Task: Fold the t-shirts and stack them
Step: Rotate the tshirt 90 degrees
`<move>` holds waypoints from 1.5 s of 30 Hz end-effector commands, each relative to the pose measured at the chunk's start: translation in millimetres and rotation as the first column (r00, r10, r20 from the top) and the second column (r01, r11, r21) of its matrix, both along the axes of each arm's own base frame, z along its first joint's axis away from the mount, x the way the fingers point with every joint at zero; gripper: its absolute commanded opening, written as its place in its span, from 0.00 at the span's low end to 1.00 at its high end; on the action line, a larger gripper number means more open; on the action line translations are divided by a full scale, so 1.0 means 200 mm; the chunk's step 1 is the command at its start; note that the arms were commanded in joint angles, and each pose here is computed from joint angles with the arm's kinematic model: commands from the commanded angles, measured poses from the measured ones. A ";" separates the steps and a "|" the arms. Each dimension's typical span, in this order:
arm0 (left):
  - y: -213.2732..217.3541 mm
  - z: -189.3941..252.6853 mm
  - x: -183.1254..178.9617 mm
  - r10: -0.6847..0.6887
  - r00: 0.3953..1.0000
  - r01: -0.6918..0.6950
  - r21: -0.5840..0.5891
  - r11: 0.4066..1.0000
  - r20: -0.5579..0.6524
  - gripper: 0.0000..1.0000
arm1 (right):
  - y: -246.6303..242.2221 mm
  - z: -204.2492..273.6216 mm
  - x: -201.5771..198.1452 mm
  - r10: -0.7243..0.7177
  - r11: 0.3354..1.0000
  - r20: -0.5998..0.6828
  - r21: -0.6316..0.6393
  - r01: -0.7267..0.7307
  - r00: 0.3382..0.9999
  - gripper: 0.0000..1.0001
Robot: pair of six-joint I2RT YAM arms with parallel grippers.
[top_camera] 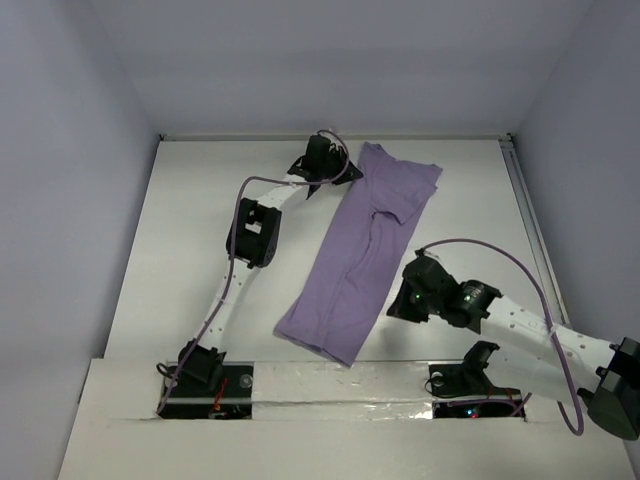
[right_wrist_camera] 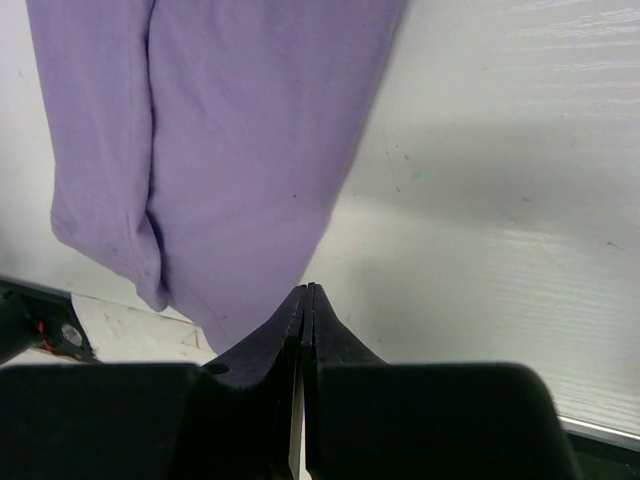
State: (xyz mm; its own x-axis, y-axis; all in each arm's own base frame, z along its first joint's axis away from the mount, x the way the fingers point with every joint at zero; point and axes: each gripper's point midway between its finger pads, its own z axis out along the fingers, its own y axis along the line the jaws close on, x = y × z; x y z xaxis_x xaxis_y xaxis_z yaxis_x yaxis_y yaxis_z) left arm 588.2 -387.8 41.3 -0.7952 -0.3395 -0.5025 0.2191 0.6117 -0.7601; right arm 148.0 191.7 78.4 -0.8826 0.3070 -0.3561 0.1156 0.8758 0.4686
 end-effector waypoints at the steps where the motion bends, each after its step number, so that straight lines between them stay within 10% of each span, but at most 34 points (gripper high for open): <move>1: 0.06 0.25 0.11 0.115 0.987 -0.106 -0.094 0.990 0.108 0.00 | 0.02 0.08 0.04 0.016 1.000 0.042 0.011 -0.016 0.999 0.06; 11: 0.70 0.45 0.32 0.343 0.929 -0.333 -0.091 0.938 0.139 0.03 | -0.06 0.10 0.00 0.033 0.999 0.046 -0.040 -0.031 0.998 0.38; 16: 0.90 0.41 0.10 0.344 0.928 -0.350 0.021 0.936 0.143 0.46 | -0.01 0.11 -0.01 0.086 0.996 0.032 -0.030 -0.085 0.996 0.61; 20: 1.10 0.39 -0.21 0.354 0.926 -0.372 0.163 0.914 0.127 0.57 | 0.06 0.07 -0.01 0.111 0.994 0.005 0.013 -0.111 0.994 0.66; 31: 1.16 0.08 -1.69 0.267 0.924 -0.133 0.423 0.896 -0.274 0.45 | 0.26 -0.15 -0.04 0.085 0.974 -0.104 0.217 -0.061 0.991 0.54; 37: 1.18 0.07 -1.95 0.270 0.889 -0.097 0.424 0.900 -0.370 0.45 | 0.31 -0.28 -0.13 0.125 0.959 -0.207 0.275 -0.065 0.970 0.52; 42: 1.20 -0.01 -2.11 0.239 0.872 -0.021 0.455 0.890 -0.428 0.45 | 0.25 -0.35 -0.16 0.058 0.970 -0.263 0.244 0.009 0.963 0.03; 45: 1.13 -0.09 -2.24 0.157 0.844 0.064 0.388 0.919 -0.513 0.41 | 0.16 -0.32 -0.15 -0.007 0.982 -0.228 0.182 0.049 0.974 0.00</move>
State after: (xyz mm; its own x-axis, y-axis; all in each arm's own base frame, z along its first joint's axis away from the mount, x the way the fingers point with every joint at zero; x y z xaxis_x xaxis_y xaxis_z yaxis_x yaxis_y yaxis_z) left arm 174.3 -158.3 41.0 -0.9291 -0.2912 -0.2280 -0.1631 0.8759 -0.4540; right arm 121.7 243.9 18.1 -0.9432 0.3276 -0.0548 0.2206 0.7414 0.6337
